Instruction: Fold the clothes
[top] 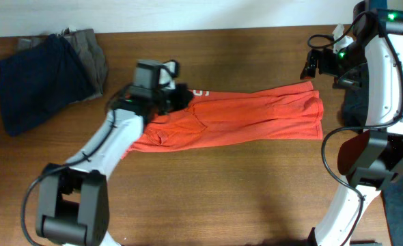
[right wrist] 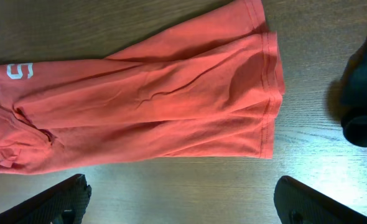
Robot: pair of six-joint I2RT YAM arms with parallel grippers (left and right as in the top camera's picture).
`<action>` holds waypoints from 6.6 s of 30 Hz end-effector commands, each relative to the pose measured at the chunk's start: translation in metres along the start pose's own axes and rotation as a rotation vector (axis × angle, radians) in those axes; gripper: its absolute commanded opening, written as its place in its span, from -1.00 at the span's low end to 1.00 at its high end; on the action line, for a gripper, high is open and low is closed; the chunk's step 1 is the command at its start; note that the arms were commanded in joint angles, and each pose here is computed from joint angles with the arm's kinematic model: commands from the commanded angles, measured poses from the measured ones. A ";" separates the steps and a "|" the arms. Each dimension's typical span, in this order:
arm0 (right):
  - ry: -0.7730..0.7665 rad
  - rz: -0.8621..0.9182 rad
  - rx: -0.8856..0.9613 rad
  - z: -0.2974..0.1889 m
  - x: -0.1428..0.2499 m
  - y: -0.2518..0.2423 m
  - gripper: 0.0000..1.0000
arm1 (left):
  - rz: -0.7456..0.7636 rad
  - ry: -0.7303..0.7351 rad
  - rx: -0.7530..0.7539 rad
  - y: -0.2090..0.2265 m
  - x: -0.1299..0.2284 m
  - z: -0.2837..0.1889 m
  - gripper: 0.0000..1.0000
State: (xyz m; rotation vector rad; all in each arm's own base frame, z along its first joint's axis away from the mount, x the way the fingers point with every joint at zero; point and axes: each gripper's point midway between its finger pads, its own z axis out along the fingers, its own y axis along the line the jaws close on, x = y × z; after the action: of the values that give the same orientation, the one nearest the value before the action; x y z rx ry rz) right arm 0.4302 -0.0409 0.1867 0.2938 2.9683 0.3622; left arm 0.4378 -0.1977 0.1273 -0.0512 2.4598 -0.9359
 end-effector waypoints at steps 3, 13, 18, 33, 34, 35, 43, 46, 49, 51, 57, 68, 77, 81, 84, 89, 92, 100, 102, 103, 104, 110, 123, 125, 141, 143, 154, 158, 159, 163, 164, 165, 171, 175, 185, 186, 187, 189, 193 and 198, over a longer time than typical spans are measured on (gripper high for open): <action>0.009 -0.014 0.001 0.002 0.002 0.002 0.98 | -0.107 0.124 0.089 0.050 0.016 0.018 -0.99; 0.016 -0.016 0.001 0.002 0.003 0.002 0.98 | -0.346 0.304 0.391 0.104 0.060 0.049 -0.99; 0.016 -0.016 0.001 0.002 0.003 0.002 0.98 | -0.336 0.289 0.451 0.110 0.056 0.043 -0.99; 0.016 -0.016 0.001 0.002 0.003 0.002 0.98 | -0.129 0.120 0.435 0.033 -0.009 -0.037 -0.99; 0.017 -0.016 0.001 0.002 0.004 0.002 0.98 | -0.143 0.131 0.412 0.038 -0.005 -0.035 -0.99; 0.017 -0.016 0.001 0.002 0.004 0.002 0.98 | -0.150 0.141 0.388 0.042 -0.001 -0.033 -0.99; 0.019 -0.015 0.001 0.002 0.004 0.002 0.98 | -0.189 0.205 0.040 0.104 0.032 -0.025 -0.99; 0.019 -0.015 0.001 0.002 0.004 0.002 0.98 | -0.219 0.209 -0.024 0.124 0.035 -0.026 -0.99; 0.019 -0.015 0.001 0.002 0.004 0.002 0.98 | -0.256 0.241 0.011 0.132 0.044 -0.018 -0.99; 0.019 -0.015 0.001 0.002 0.004 0.002 0.98 | -0.270 0.263 0.094 0.130 0.049 -0.010 -0.99; 0.019 -0.016 0.001 0.002 0.004 0.002 0.98 | -0.302 0.325 0.293 0.130 0.072 0.014 -0.99; 0.013 -0.017 0.001 0.002 0.003 0.002 0.98 | -0.145 0.226 0.313 0.097 0.037 -0.017 -0.99; 0.035 0.014 0.153 -0.001 0.008 -0.027 0.98 | 0.118 -0.030 0.172 0.031 -0.023 -0.108 -0.09; 0.015 0.100 0.308 -0.012 0.007 -0.073 0.98 | 0.122 -0.054 0.090 0.036 -0.025 -0.118 0.98; -0.029 0.142 0.309 -0.018 -0.001 -0.093 0.98 | 0.113 -0.080 -0.062 0.062 -0.031 -0.118 0.98; -0.013 0.015 0.070 -0.008 -0.002 -0.076 0.98 | 0.079 -0.097 -0.134 0.074 -0.034 -0.119 0.98; 0.047 -0.024 0.028 0.009 0.008 -0.073 0.98 | 0.077 -0.107 -0.186 0.083 -0.036 -0.121 0.98; 0.122 -0.016 0.018 0.072 0.021 -0.090 0.97 | 0.035 -0.069 -0.313 0.106 -0.024 -0.125 0.98; 0.120 -0.038 0.002 0.079 0.021 -0.089 0.99 | 0.024 -0.058 -0.350 0.112 -0.020 -0.127 0.98; 0.121 -0.057 -0.017 0.083 0.021 -0.087 0.98 | 0.022 -0.054 -0.356 0.113 -0.019 -0.128 0.98; 0.120 -0.065 -0.034 0.085 0.021 -0.085 0.98 | 0.021 -0.052 -0.357 0.114 -0.019 -0.128 0.98; 0.116 -0.101 -0.054 0.106 0.014 -0.089 0.98 | 0.019 -0.049 -0.357 0.114 -0.018 -0.128 0.98; 0.120 -0.151 -0.176 0.131 0.012 -0.080 0.98 | 0.008 -0.030 -0.365 0.115 -0.013 -0.128 0.98; 0.129 -0.152 -0.179 0.135 0.014 -0.081 0.98 | 0.008 -0.030 -0.365 0.115 -0.013 -0.128 0.98; 0.093 -0.122 -0.342 0.145 0.016 -0.094 0.98 | -0.002 -0.014 -0.370 0.116 -0.008 -0.128 0.98; 0.104 -0.114 -0.360 0.151 0.020 -0.095 0.98 | -0.002 -0.014 -0.370 0.116 -0.008 -0.128 0.98; 0.194 -0.074 -0.502 0.183 0.041 -0.084 0.98 | -0.007 -0.005 -0.372 0.117 -0.006 -0.128 0.98; 0.219 -0.077 -0.520 0.191 0.052 -0.083 0.97 | -0.008 -0.005 -0.371 0.117 -0.006 -0.128 0.98; 0.228 -0.073 -0.523 0.194 0.056 -0.082 0.98 | -0.007 -0.005 -0.372 0.117 -0.006 -0.128 0.98; 0.236 -0.056 -0.550 0.202 0.065 -0.079 0.98 | -0.007 -0.005 -0.371 0.117 -0.006 -0.128 0.98; 0.235 -0.053 -0.557 0.205 0.067 -0.078 0.98 | -0.007 -0.005 -0.371 0.117 -0.006 -0.128 0.98; 0.235 -0.050 -0.564 0.208 0.070 -0.078 0.98 | -0.007 -0.005 -0.371 0.117 -0.006 -0.128 0.98; 0.228 -0.045 -0.566 0.216 0.074 -0.078 0.58 | -0.007 -0.005 -0.372 0.117 -0.006 -0.128 0.99; 0.210 -0.047 -0.558 0.218 0.069 -0.080 -0.11 | -0.007 -0.005 -0.372 0.117 -0.006 -0.128 0.98; 0.195 0.034 -0.469 0.219 0.054 -0.097 -0.92 | -0.007 -0.005 -0.372 0.117 -0.006 -0.128 0.98; 0.199 0.049 -0.438 0.217 0.051 -0.103 -0.93 | -0.007 -0.005 -0.372 0.117 -0.006 -0.128 0.98; 0.200 0.054 -0.414 0.212 0.048 -0.108 -0.92 | -0.007 -0.005 -0.372 0.117 -0.006 -0.128 0.98; 0.203 0.054 -0.387 0.204 0.044 -0.114 -0.92 | -0.007 -0.006 -0.372 0.117 -0.006 -0.128 0.98; 0.251 0.038 -0.210 0.173 0.036 -0.141 -0.92 | -0.007 -0.007 -0.381 0.118 -0.006 -0.129 0.98; 0.288 0.083 0.026 0.145 0.025 -0.159 -0.92 | -0.007 -0.008 -0.387 0.119 -0.006 -0.129 0.98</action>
State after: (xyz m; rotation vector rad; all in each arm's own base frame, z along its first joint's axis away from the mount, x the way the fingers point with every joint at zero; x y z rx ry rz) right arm 0.4045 -0.1311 0.0071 0.3543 3.1519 0.6858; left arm 0.3998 -0.0281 0.1353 -0.1864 2.6021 -0.4661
